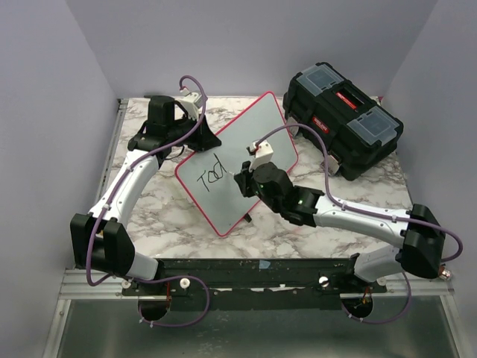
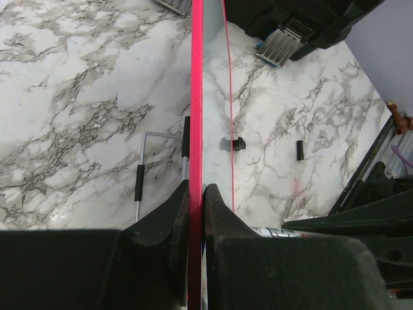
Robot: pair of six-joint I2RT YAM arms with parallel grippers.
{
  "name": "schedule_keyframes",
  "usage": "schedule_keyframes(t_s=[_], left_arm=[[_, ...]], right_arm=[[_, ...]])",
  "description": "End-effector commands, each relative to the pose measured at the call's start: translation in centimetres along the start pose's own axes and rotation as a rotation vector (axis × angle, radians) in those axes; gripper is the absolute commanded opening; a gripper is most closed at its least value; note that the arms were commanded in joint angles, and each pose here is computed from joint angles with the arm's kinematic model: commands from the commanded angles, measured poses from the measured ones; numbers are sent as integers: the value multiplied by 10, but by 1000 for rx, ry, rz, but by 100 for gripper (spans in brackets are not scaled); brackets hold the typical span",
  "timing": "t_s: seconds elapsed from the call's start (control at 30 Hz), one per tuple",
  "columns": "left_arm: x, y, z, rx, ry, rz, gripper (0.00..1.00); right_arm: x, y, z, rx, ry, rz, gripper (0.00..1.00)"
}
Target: Write a sentence on the whiteboard
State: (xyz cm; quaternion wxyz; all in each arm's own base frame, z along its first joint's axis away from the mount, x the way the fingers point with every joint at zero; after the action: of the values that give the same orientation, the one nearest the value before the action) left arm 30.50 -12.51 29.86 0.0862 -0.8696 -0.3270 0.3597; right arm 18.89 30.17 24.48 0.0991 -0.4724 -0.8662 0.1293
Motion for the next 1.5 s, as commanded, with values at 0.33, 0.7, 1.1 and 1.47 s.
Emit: schedule_keyframes(t_s=[0.33,0.7,1.1,1.47], left_arm=[[-7,1,4,12,103,19,0],[-10,0,2,7,100,33,0],[-11,0,3,9,95,36,0],[-17,-6,-3,-3,92,-7,0]], right_arm=[[-38,-25,-33,-142,39,81,1],[-37,-12,-36,-150,33,27,1],[-31,-5,-35,-166,31,-21,1],[-29,-4,-38,-169,42,-29,1]])
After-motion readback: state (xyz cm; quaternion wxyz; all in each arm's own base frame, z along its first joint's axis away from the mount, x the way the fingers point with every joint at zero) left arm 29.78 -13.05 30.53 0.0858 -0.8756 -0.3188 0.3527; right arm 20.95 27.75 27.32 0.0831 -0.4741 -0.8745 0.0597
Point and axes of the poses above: each gripper's point midway between its finger pads, its own y axis out along the fingers, its own x axis along the line the jaws close on, z = x × y, the point moved 10 cm from there along -y, back along the fingers, and after that the axes turned 10 degrees about -y, right-handed, at the moved point
